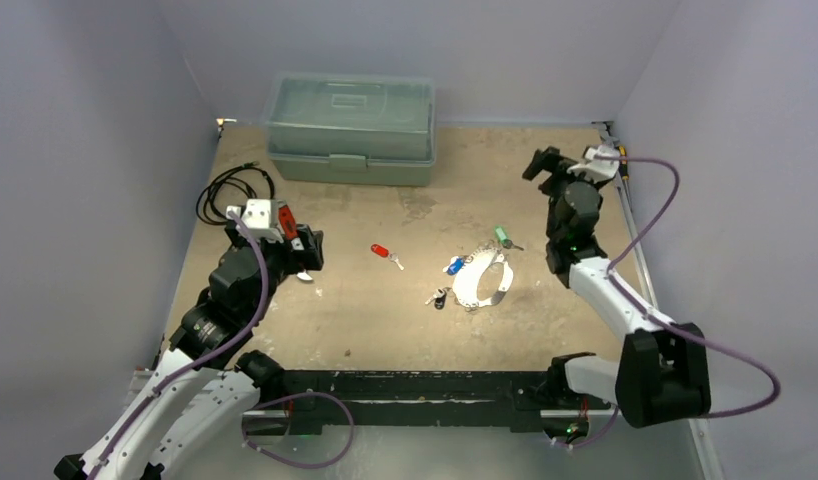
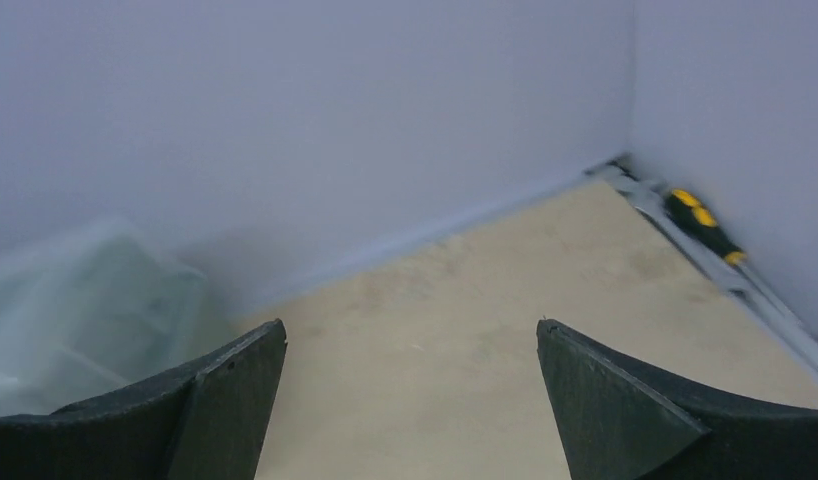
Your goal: Put the keys on the keyring
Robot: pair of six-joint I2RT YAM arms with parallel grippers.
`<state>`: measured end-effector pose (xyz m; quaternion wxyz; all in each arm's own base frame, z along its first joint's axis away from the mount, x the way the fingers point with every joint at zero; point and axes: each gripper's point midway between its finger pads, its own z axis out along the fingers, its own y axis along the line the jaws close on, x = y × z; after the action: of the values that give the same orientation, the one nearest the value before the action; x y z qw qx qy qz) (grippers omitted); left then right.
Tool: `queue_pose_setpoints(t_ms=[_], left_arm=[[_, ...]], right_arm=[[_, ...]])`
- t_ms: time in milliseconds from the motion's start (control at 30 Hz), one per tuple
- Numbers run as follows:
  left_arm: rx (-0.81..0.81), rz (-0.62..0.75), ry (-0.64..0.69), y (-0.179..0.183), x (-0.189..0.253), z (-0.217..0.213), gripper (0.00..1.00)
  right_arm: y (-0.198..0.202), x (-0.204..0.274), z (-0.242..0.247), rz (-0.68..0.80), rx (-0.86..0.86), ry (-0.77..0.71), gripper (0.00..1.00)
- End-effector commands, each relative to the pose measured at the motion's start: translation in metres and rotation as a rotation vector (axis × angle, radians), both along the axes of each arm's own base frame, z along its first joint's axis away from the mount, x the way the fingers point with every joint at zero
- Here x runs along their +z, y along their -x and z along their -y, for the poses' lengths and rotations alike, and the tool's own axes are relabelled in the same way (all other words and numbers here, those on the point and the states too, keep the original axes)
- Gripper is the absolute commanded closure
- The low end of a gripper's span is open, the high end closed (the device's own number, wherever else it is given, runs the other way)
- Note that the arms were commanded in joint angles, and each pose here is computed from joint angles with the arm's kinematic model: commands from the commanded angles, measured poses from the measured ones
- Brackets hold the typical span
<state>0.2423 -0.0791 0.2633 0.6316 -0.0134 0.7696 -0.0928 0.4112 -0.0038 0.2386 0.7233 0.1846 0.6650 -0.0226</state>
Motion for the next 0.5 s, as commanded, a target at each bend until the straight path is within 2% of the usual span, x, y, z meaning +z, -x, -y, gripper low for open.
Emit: queue_pose_setpoints(t_ms=[0,467], left_arm=[[-0.008,0.032,0.009,-0.002,0.013,0.001,0.01],[-0.042,0.037,0.005,-0.002,0.011,0.007,0.01]], right_arm=[[0.007,0.011,-0.045,-0.109,0.187,-0.277,0.01],[0.031,0.008,-0.105,-0.138,0.569,-0.221,0.01]])
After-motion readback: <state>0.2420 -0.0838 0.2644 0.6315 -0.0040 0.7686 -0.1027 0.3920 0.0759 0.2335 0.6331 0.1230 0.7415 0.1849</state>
